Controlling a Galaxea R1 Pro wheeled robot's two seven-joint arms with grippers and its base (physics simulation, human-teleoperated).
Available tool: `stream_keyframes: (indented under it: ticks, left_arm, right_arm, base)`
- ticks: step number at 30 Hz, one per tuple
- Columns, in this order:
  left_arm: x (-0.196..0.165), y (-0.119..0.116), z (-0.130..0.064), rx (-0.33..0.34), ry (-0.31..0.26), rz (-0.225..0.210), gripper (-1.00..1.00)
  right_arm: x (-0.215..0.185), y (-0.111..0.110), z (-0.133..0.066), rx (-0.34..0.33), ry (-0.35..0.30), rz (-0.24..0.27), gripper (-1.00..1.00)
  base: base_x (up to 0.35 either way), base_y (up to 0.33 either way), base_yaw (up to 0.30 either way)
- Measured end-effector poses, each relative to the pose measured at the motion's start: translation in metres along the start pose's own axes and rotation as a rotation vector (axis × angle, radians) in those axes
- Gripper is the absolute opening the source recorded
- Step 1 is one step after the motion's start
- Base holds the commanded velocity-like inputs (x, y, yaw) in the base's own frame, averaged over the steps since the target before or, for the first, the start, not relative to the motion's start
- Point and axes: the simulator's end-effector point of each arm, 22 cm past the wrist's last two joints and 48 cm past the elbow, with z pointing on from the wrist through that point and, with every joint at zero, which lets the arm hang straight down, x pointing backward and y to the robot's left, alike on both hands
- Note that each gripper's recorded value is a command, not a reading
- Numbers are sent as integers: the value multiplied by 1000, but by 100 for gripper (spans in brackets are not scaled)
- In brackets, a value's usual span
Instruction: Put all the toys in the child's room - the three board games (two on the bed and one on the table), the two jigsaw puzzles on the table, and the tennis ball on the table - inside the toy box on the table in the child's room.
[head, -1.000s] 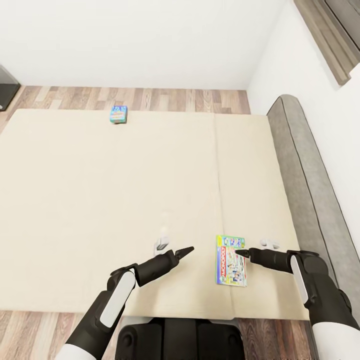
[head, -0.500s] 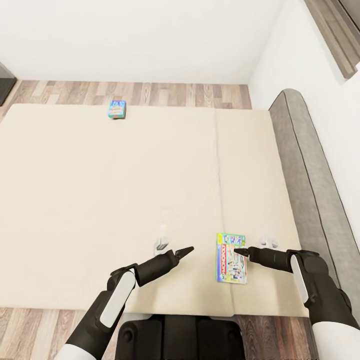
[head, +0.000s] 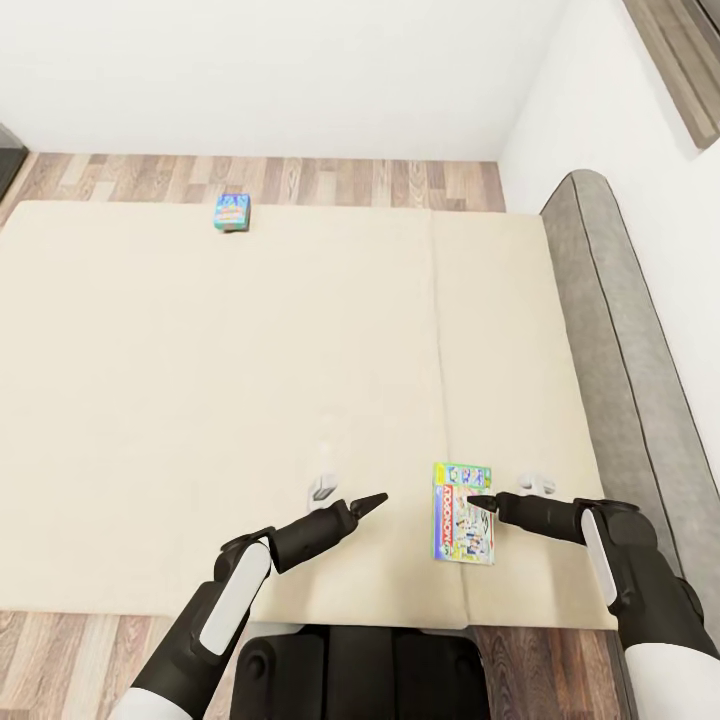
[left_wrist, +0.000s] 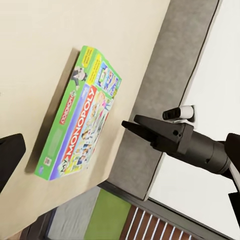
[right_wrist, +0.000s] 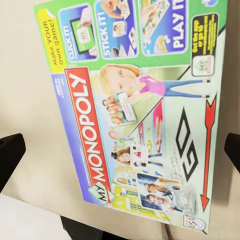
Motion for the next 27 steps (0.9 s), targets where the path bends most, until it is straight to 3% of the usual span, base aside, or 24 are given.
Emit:
stream_keyframes:
  ticks: [27]
  left_arm:
    - [1, 2, 0, -2, 1, -3, 100]
  right_arm:
    - [-27, 5, -9, 8, -87, -74, 100]
  base:
    - [0, 0, 0]
